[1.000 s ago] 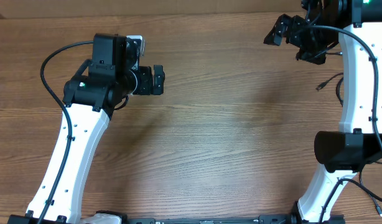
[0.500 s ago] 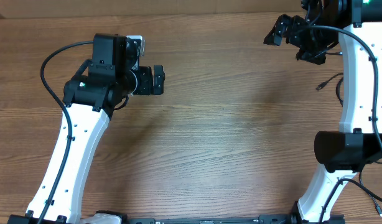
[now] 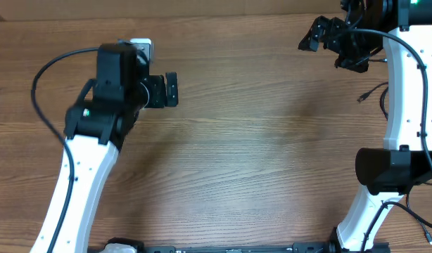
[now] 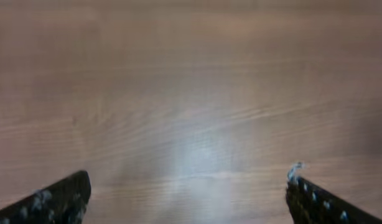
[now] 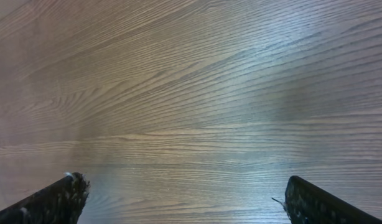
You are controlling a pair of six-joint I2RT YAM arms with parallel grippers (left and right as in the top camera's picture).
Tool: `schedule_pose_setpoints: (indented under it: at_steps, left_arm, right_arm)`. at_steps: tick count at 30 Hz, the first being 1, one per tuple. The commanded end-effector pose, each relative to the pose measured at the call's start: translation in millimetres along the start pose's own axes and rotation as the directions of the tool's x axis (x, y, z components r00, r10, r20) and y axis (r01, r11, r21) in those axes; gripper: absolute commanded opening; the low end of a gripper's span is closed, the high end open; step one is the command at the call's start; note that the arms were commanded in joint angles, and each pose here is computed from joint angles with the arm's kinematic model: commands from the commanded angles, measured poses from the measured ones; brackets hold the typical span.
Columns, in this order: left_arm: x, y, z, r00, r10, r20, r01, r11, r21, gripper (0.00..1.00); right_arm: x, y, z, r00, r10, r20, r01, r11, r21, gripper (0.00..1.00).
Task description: Untangle cables
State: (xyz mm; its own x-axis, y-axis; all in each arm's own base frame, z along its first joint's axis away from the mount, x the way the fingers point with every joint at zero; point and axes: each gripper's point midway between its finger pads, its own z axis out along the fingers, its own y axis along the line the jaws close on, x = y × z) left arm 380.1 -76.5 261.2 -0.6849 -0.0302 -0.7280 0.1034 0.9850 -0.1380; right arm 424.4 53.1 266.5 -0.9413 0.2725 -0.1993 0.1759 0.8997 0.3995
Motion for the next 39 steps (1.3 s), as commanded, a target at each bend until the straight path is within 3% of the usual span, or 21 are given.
schedule_pose_setpoints:
  at_steps: [1, 4, 10, 13, 19, 23, 29, 39]
  left_arm:
    - [6.0, 2.7, -12.2, 0.993, 0.004, 0.115, -0.004, 1.0, 0.003, 0.99]
    - [6.5, 0.0, -20.8, 0.966, -0.014, 0.256, 0.003, 0.999, 0.043, 1.0]
    - [19.9, -5.2, -49.2, 0.833, -0.057, 0.55, -0.024, 0.99, 0.14, 1.0]
    - [32.1, -3.5, -60.9, 0.781, -0.062, 0.621, -0.04, 0.988, 0.149, 1.0]
    - [57.8, 4.5, -92.2, 0.618, -0.081, 0.782, -0.064, 0.986, 0.153, 1.0]
    - [73.2, 17.8, -97.4, 0.558, -0.082, 0.826, -0.042, 0.991, 0.127, 1.0]
    - [100.4, 37.2, -90.5, 0.529, -0.07, 0.846, -0.007, 0.996, 0.086, 1.0]
    - [131.4, 64.4, -66.2, 0.651, -0.057, 0.757, 0.082, 0.997, 0.006, 1.0]
  right_arm:
    - [-0.6, -0.5, 0.0, 1.0, -0.008, 0.005, 0.008, 1.0, 0.008, 1.0]
    - [-0.6, -0.5, 0.2, 1.0, -0.008, 0.004, 0.008, 1.0, 0.008, 1.0]
    - [-0.6, -0.5, 0.2, 1.0, -0.008, 0.004, 0.008, 1.0, 0.008, 1.0]
    - [-0.6, -0.5, 0.2, 1.0, -0.008, 0.004, 0.008, 1.0, 0.008, 1.0]
    - [-0.6, -0.5, 0.2, 1.0, -0.008, 0.004, 0.008, 1.0, 0.008, 1.0]
    - [-0.6, -0.5, 0.2, 1.0, -0.008, 0.004, 0.008, 1.0, 0.008, 1.0]
    - [-0.6, -0.5, 0.2, 1.0, -0.008, 0.004, 0.008, 1.0, 0.008, 1.0]
    - [-0.6, -0.4, 0.2, 1.0, -0.008, 0.004, 0.008, 1.0, 0.008, 1.0]
